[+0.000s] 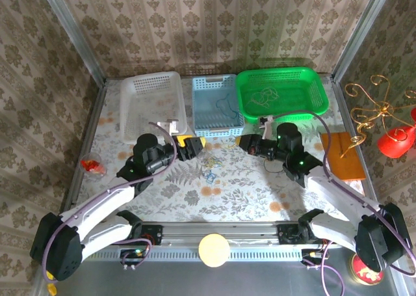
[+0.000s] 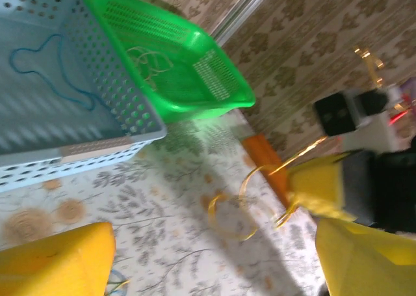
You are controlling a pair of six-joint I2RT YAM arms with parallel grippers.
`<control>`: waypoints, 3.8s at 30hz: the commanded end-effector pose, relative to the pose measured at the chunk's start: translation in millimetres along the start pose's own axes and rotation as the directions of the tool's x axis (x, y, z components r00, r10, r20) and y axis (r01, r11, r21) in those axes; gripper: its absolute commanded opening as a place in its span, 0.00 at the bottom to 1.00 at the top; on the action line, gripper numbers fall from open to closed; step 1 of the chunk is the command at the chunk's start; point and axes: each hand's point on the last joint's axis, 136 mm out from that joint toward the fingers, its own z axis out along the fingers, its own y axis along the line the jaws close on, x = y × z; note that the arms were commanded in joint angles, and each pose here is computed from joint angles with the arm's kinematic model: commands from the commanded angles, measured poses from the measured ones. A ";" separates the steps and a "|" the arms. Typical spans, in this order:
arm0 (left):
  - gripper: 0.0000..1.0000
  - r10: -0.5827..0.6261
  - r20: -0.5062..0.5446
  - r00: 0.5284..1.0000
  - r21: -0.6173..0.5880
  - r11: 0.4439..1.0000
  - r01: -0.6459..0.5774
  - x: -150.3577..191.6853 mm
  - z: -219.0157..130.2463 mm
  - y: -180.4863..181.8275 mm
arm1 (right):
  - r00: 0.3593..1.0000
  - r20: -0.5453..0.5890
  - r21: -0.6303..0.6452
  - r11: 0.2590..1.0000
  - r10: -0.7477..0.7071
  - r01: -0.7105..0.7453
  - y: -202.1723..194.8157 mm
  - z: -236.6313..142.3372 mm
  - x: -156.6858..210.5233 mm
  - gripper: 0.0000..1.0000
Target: Untangle the cables
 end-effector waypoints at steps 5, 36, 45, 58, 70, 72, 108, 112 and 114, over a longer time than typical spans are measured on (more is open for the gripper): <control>0.64 -0.265 -0.043 0.963 0.122 0.956 0.268 -8.1 17.7 -30.9 | 0.999 0.021 -0.017 0.999 -0.027 0.028 14.9 18.8 1.4 0.00; 0.52 -0.327 -0.076 0.942 0.009 0.944 0.329 30.3 35.0 -12.1 | 0.999 0.037 -0.041 0.998 -0.040 0.042 37.6 35.2 -3.4 0.00; 0.47 -0.317 -0.063 0.946 0.018 0.948 0.319 26.5 39.6 -12.5 | 0.999 0.024 -0.061 0.997 -0.040 0.041 45.4 40.1 3.6 0.00; 0.11 -0.303 -0.003 0.953 0.006 0.953 0.303 19.5 32.3 -6.5 | 0.999 0.018 -0.040 0.999 -0.033 0.034 36.4 40.2 11.9 0.00; 0.00 -0.128 0.055 0.990 0.008 0.992 0.128 -9.1 13.5 -23.1 | 1.000 0.023 0.130 0.991 -0.014 0.010 -8.8 32.4 23.2 0.42; 0.00 -0.092 0.048 0.995 0.011 0.996 0.092 -10.5 10.5 -25.7 | 0.999 0.027 0.146 0.989 -0.018 0.014 -11.7 29.1 22.1 0.48; 0.00 -0.438 0.331 0.836 0.139 0.899 0.416 -57.2 -20.2 -16.7 | 0.985 0.047 -0.180 0.969 -0.164 0.170 77.0 64.6 25.9 0.67; 0.00 -0.453 0.339 0.825 0.143 0.891 0.430 -59.3 -22.9 -17.8 | 0.984 0.047 -0.199 0.964 -0.170 0.176 84.6 70.4 23.7 0.67; 0.00 -0.454 0.339 0.824 0.142 0.891 0.432 -59.2 -23.5 -17.8 | 0.983 0.047 -0.208 0.961 -0.176 0.182 88.9 72.3 23.0 0.67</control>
